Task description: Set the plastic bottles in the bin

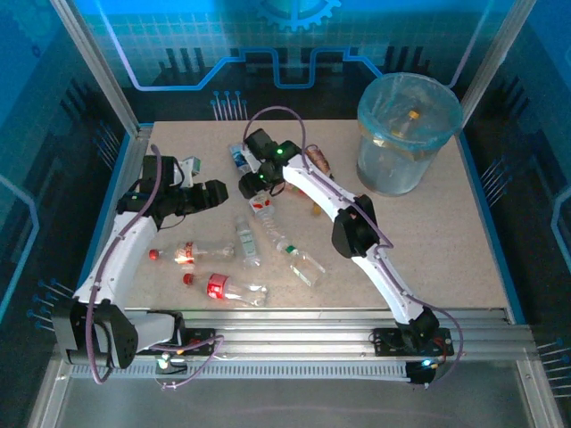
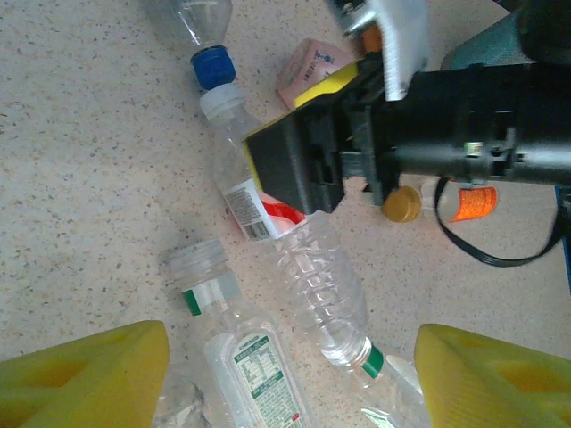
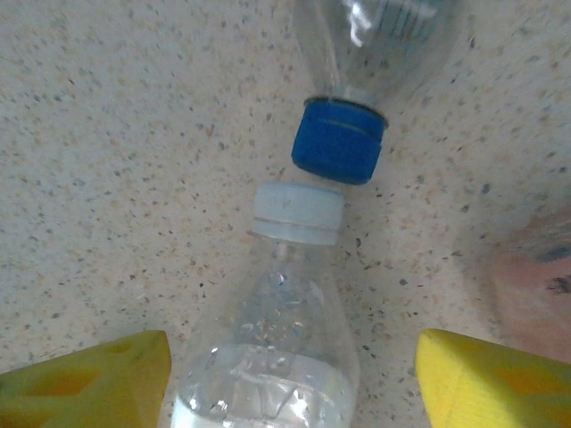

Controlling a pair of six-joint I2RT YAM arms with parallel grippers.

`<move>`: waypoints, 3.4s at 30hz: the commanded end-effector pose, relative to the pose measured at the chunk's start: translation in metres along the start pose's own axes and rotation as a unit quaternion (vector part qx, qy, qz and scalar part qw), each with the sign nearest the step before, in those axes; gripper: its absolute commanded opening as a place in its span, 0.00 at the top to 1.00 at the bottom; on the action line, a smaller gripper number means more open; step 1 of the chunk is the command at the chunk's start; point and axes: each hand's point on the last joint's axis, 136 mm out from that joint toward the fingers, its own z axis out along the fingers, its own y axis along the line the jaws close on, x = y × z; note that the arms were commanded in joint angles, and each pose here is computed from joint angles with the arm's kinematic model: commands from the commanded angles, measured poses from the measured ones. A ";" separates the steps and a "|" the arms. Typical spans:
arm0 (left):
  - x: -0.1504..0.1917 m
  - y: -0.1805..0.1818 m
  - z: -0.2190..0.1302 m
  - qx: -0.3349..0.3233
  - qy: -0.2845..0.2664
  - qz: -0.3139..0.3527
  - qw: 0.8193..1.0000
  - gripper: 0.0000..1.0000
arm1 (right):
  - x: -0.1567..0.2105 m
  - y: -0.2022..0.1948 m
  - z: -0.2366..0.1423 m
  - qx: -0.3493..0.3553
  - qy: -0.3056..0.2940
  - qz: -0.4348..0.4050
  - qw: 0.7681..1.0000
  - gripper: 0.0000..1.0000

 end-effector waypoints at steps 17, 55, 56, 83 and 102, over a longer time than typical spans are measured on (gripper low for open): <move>0.002 -0.004 0.000 0.024 0.003 0.008 1.000 0.25 | 0.023 0.021 0.014 -0.046 0.045 0.004 0.998 0.13; 0.011 -0.010 -0.004 0.042 0.011 0.018 0.999 0.25 | 0.047 0.005 0.025 0.002 0.086 0.011 0.996 0.22; 0.011 -0.011 -0.005 0.043 0.010 0.018 0.999 0.25 | 0.047 0.006 0.026 0.002 0.087 0.011 0.996 0.23; -0.024 -0.048 -0.045 0.067 -0.046 0.043 0.996 0.25 | -0.039 0.028 -0.143 -0.009 -0.092 -0.026 0.995 0.47; -0.097 -0.285 -0.056 0.252 -0.113 0.212 0.937 0.29 | -0.095 -0.149 -0.474 0.230 -0.450 0.032 0.862 0.53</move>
